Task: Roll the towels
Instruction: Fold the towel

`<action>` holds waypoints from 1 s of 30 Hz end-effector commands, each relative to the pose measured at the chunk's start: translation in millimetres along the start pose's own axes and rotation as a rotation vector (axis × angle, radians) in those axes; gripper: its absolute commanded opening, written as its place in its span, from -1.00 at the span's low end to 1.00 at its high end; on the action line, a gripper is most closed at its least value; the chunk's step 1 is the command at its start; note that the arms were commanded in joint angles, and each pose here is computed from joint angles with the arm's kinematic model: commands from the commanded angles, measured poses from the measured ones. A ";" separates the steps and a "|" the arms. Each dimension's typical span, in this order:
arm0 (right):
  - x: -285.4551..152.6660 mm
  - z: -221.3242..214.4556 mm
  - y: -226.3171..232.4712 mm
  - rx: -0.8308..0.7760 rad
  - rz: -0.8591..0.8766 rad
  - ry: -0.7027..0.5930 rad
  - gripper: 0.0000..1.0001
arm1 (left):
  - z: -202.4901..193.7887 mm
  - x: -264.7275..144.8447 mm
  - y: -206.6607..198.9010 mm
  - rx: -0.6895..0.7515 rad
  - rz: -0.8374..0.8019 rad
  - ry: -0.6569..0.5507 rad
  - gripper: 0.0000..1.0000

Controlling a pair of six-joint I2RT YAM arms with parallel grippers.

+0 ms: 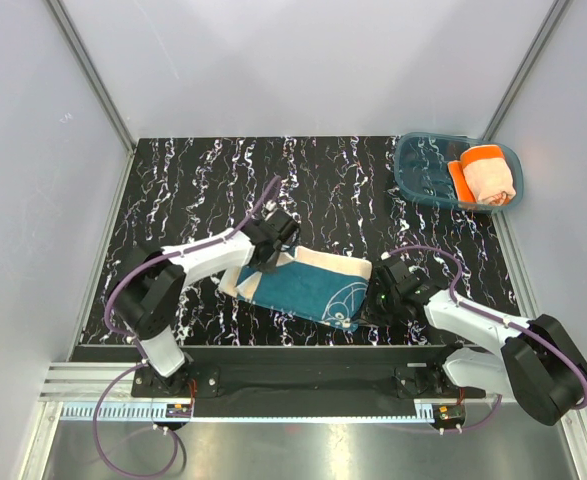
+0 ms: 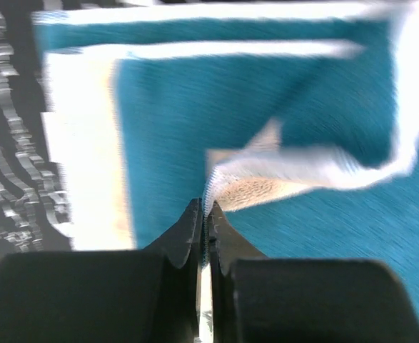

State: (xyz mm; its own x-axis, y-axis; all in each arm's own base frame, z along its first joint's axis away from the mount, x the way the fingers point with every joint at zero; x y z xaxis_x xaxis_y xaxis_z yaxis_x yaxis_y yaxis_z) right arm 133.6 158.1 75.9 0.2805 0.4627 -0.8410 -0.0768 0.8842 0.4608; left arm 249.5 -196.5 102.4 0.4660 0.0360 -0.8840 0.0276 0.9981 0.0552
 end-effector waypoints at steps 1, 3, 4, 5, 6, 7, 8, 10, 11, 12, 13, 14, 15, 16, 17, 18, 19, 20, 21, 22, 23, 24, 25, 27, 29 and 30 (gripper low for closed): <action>3.5 -8.8 -7.2 0.002 -0.029 0.032 -0.93 | 25.6 -1.6 18.3 -0.095 0.085 -0.064 -0.77; 3.1 -8.9 -6.9 -0.001 -0.028 0.036 -0.92 | 30.6 2.8 30.0 -0.144 0.117 -0.056 -0.57; 3.2 -9.7 -7.4 -0.001 -0.029 0.039 -0.92 | 31.8 4.9 32.8 -0.158 0.127 -0.052 -0.27; 3.0 -9.2 -7.3 -0.003 -0.031 0.040 -0.91 | 33.6 7.2 38.5 -0.180 0.144 -0.050 -0.08; 2.8 -9.2 -6.9 -0.001 -0.029 0.039 -0.88 | 33.2 9.3 44.6 -0.188 0.183 -0.046 0.03; 2.7 -9.6 -7.3 -0.004 -0.031 0.042 -0.84 | 37.7 9.4 47.3 -0.207 0.199 -0.053 0.16; 2.2 -9.6 -7.0 -0.004 -0.029 0.043 -0.70 | 39.7 9.8 49.7 -0.235 0.213 -0.054 0.50; 1.2 -8.2 -6.4 -0.005 -0.036 0.042 -0.43 | 45.9 6.1 58.7 -0.279 0.249 -0.060 0.64; -0.3 -8.0 -7.5 -0.002 -0.057 0.046 -0.11 | 47.5 4.0 60.4 -0.299 0.258 -0.069 0.84; -1.9 -7.4 -8.0 -0.002 -0.068 0.044 0.00 | 50.0 -3.9 64.3 -0.307 0.275 -0.088 0.95; -3.9 -7.1 -8.6 0.004 -0.084 0.043 0.10 | 52.4 -8.6 65.1 -0.316 0.275 -0.100 0.97; -6.0 -9.5 -9.9 0.013 -0.095 0.055 0.16 | 55.7 -14.8 65.6 -0.331 0.274 -0.117 0.98; -9.4 -7.8 -9.1 0.022 -0.101 0.037 0.25 | 57.2 -26.1 69.9 -0.337 0.287 -0.139 0.98; -12.5 -7.4 -8.2 0.024 -0.101 0.032 0.28 | 59.1 -33.4 71.0 -0.340 0.291 -0.159 0.98; -16.4 -7.7 -8.3 0.027 -0.112 0.033 0.30 | 60.0 -42.0 71.0 -0.341 0.312 -0.198 0.98; -23.4 -5.8 -5.8 0.021 -0.105 0.008 0.32 | 60.9 -56.2 72.5 -0.345 0.305 -0.232 0.98; -28.3 -4.9 -5.4 0.019 -0.112 -0.005 0.33 | 60.8 -63.3 71.7 -0.346 0.299 -0.255 0.98; -35.6 -3.4 -5.5 0.019 -0.134 -0.016 0.34 | 58.4 -71.1 65.1 -0.336 0.277 -0.277 0.98; -44.2 -0.7 -2.2 0.009 -0.116 -0.052 0.35 | 58.5 -82.6 62.4 -0.345 0.238 -0.304 0.98; -49.5 1.4 -0.5 0.003 -0.114 -0.071 0.35 | 57.2 -88.4 57.2 -0.343 0.205 -0.317 0.98; -56.4 5.4 4.2 -0.006 -0.098 -0.095 0.33 | 51.1 -96.3 42.9 -0.315 0.151 -0.330 0.98; -62.9 8.8 8.8 -0.016 -0.072 -0.127 0.32 | 48.7 -103.7 33.5 -0.308 0.085 -0.350 0.98; -66.8 11.8 12.0 -0.019 -0.060 -0.145 0.26 | 44.9 -108.2 23.0 -0.283 0.044 -0.358 0.98; -76.0 22.9 20.7 -0.018 -0.039 -0.207 0.05 | 30.4 -120.0 -4.0 -0.209 0.011 -0.392 0.98; -83.8 37.3 28.2 -0.023 -0.047 -0.265 -0.49 | 13.3 -127.1 -27.7 -0.150 -0.019 -0.392 0.90; -81.4 41.7 28.1 -0.027 -0.075 -0.261 -0.61 | 6.3 -123.9 -36.4 -0.121 -0.013 -0.382 0.83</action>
State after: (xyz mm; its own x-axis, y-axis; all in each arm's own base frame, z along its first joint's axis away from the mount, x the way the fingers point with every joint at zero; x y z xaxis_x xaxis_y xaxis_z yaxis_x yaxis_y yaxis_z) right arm 132.0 141.5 151.3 0.4530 0.4214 -0.7856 -0.0861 0.8978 0.4320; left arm 206.4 -212.8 214.7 0.7341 0.0296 -0.6784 -0.0771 0.9962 -0.0400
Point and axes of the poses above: each gripper's point midway between its finger pads, its own x axis out along the fingers, its own y axis along the line the jaws close on, z = x × y, the point moved 7 cm from there along -x, back along the fingers, and after that the axes turned 15 degrees about -x, right-handed, at the moved point
